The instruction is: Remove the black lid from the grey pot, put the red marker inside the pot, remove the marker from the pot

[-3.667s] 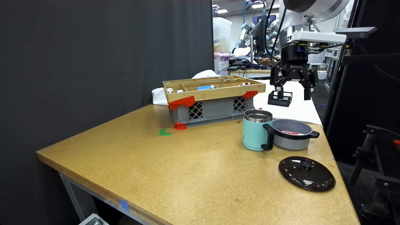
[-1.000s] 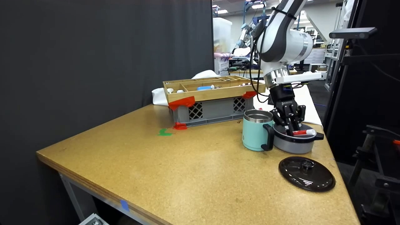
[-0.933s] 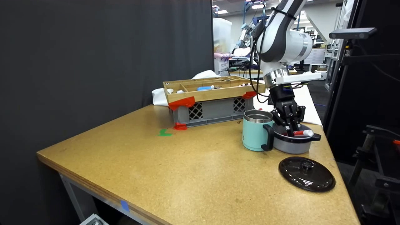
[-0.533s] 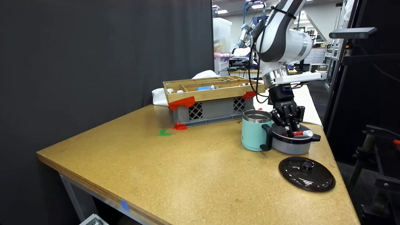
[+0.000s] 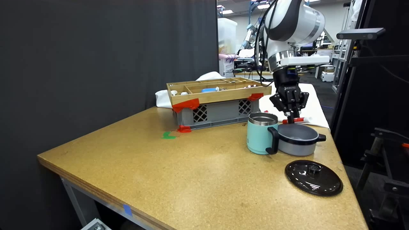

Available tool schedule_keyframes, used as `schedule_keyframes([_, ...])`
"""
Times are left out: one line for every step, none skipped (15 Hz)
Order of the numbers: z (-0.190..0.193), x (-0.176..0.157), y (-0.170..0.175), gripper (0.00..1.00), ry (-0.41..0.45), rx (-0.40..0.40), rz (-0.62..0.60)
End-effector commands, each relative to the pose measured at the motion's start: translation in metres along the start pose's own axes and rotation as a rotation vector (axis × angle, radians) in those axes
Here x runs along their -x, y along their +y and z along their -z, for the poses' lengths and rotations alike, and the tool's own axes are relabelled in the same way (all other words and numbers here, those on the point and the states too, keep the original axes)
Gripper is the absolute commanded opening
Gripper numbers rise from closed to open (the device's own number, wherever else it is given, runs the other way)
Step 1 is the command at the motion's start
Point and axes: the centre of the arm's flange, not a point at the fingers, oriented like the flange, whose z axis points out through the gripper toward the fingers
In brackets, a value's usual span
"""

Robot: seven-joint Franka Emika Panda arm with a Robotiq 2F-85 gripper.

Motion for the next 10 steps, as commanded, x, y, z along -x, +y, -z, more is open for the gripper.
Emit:
schedule_keyframes([0.027, 0.03, 0.005, 0.05, 0.052, -0.005, -0.007])
schedule_keyframes([0.034, 0.036, 0.003, 0.05, 0.067, -0.009, -0.005])
schedule_keyframes([0.041, 0.044, 0.001, 0.05, 0.085, -0.01, 0.002])
schedule_keyframes([0.045, 0.051, -0.003, 0.05, 0.1, -0.006, 0.013])
schedule_keyframes([0.047, 0.059, -0.008, 0.05, 0.112, -0.002, 0.024])
schedule_keyframes([0.047, 0.07, -0.014, 0.05, 0.127, 0.006, 0.048])
schedule_keyframes([0.048, 0.08, -0.021, 0.05, 0.139, 0.016, 0.07])
schedule_keyframes([0.049, 0.09, -0.027, 0.05, 0.146, 0.024, 0.097])
schedule_keyframes([0.049, 0.101, -0.034, 0.05, 0.151, 0.035, 0.123])
schedule_keyframes([0.049, 0.114, -0.042, 0.05, 0.162, 0.045, 0.145])
